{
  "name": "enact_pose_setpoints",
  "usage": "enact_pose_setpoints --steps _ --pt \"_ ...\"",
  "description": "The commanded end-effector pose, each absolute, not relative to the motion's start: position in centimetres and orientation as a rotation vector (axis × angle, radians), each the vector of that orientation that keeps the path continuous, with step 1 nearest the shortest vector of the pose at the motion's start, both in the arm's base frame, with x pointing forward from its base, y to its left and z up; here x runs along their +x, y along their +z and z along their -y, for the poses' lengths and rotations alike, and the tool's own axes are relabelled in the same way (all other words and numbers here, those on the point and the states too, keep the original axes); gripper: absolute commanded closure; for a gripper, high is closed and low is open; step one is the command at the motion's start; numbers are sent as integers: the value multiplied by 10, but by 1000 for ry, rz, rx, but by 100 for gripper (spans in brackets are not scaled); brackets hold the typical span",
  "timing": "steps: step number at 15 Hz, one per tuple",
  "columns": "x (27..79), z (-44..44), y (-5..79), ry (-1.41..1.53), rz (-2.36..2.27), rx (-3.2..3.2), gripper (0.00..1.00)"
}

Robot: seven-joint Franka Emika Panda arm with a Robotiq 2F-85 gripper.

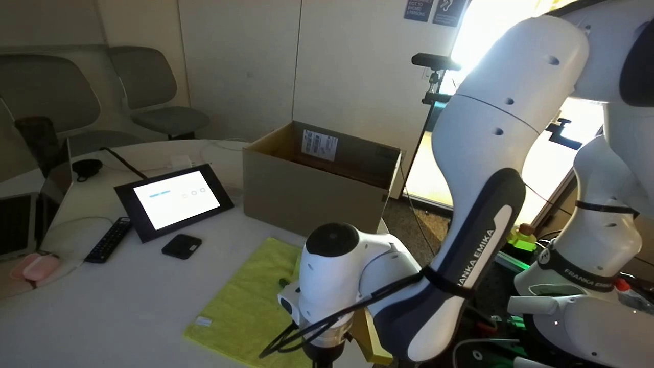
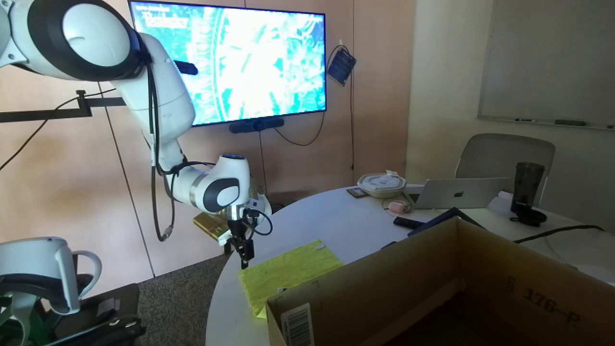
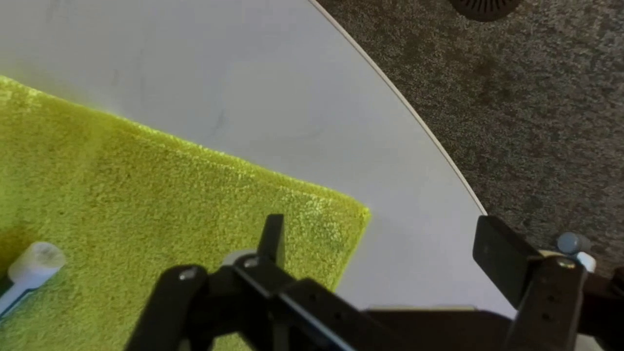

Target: Pick up the marker and put it on the cloth and fold the cloth, then pick up the cloth and put it in the box

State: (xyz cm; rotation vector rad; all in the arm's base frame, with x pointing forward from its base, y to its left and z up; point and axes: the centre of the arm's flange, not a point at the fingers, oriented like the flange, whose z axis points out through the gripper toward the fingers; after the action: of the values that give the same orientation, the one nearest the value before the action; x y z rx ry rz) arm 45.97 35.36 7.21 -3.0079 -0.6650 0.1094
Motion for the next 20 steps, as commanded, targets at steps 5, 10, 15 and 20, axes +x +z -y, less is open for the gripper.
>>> enact_pose_setpoints --steps 5,10,15,20 --pt "467 -367 44 31 651 -3133 0" --pt "475 -365 37 -5 604 -3181 0" --pt "485 -359 27 9 555 -3218 0" --pt "487 -358 25 46 554 -3233 35"
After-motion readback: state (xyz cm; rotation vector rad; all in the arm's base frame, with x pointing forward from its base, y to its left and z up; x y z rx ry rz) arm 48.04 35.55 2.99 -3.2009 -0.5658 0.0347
